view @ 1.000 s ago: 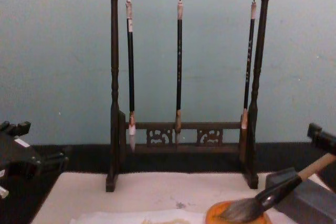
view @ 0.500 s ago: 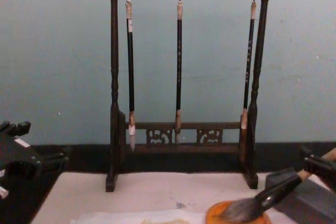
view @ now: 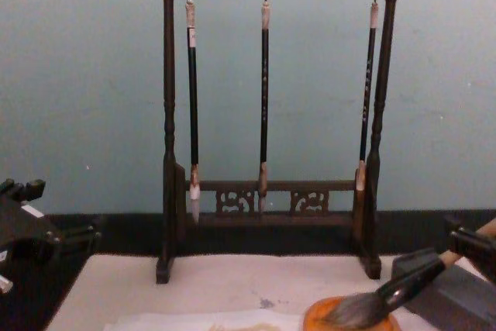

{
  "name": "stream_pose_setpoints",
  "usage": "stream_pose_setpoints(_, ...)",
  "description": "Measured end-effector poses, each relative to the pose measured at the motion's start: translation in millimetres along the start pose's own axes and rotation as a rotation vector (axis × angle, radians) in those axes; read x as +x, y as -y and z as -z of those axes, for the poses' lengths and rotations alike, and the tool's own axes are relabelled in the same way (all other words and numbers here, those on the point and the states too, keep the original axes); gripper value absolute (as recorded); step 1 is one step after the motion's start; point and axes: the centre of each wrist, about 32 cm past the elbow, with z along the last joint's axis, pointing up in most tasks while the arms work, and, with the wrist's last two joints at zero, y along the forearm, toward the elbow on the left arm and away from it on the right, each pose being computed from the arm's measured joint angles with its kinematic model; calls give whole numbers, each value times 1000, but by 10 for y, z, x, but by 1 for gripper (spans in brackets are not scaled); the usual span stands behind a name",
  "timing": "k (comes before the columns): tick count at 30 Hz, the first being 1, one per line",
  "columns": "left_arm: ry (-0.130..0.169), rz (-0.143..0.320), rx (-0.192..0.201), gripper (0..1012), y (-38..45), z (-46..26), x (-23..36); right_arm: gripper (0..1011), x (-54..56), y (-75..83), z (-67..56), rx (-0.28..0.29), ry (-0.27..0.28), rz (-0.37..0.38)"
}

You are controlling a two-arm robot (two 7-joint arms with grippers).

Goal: Pick up the brush from the inkstone, write on the paper, then place the brush back to its original position.

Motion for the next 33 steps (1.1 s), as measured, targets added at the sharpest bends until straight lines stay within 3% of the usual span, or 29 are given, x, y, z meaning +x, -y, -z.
stream_pose_setpoints(33, 0, 0, 0, 1010, 0, 0, 0, 1000, -2, 2, -5, 0, -6, 0)
